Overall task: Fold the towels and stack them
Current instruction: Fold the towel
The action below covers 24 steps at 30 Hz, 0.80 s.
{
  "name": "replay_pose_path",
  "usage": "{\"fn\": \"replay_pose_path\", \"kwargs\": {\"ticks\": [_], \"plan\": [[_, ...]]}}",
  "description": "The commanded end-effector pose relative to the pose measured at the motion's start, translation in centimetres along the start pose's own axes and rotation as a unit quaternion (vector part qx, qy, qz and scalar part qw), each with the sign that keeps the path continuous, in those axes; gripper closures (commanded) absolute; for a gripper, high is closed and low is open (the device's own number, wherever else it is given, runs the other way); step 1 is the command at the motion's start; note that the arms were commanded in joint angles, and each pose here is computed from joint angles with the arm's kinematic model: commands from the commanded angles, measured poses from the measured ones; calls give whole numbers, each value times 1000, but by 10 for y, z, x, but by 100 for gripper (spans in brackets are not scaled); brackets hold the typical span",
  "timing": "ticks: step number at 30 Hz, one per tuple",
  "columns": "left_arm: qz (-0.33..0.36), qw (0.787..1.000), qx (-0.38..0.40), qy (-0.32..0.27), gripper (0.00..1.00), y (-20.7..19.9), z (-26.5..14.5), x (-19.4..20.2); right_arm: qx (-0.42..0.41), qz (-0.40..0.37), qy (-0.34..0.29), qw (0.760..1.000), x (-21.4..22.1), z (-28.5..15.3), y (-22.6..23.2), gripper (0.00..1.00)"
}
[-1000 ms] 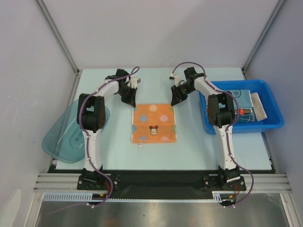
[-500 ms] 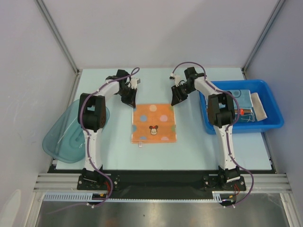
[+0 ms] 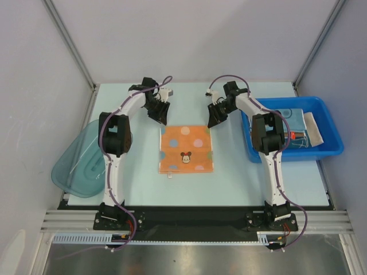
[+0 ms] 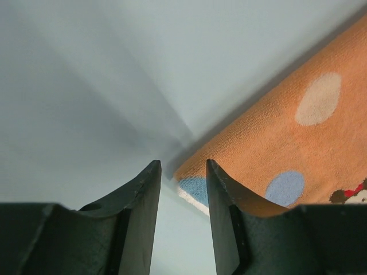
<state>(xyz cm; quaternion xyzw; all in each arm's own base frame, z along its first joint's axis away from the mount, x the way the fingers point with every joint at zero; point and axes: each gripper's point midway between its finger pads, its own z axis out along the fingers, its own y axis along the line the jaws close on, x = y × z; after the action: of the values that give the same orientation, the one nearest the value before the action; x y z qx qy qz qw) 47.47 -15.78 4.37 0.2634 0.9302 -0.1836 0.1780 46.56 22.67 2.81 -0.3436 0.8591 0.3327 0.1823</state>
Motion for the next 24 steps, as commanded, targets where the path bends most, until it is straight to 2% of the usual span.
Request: {"fn": "replay_pose_path", "kwargs": {"ticks": [1, 7, 10, 11, 13, 14, 15, 17, 24], "plan": [[27, 999, 42, 7, 57, -11, 3, 3, 8, -22, -15, 1000, -12, -10, -3, 73], [27, 999, 26, 36, 57, -1, 12, 17, 9, -20, -15, 1000, -11, -12, -5, 73], [25, 998, 29, 43, 62, 0, 18, 22, 9, -22, -16, 1000, -11, -12, -5, 73], [26, 998, 34, 42, 72, -1, 19, 21, 10, -23, -16, 1000, -12, -12, -6, 76], [25, 998, 39, 40, 83, -3, 20, 20, 11, -25, -17, 999, -12, -13, -7, 81], [25, 998, 45, 37, 94, -5, 20, 18, 11, -26, -17, 999, -12, -13, -7, 88], [27, 998, 46, 32, 99, -6, 18, 14, 12, -29, -19, 999, -13, -13, -7, 92], [32, 998, 46, 25, 100, -9, 14, 4, 9, -38, -24, 999, -16, -14, -6, 100], [47, 998, 23, -24, 100, -11, -19, -29, 5, -75, -54, 996, -29, -24, 0, 100]]}}
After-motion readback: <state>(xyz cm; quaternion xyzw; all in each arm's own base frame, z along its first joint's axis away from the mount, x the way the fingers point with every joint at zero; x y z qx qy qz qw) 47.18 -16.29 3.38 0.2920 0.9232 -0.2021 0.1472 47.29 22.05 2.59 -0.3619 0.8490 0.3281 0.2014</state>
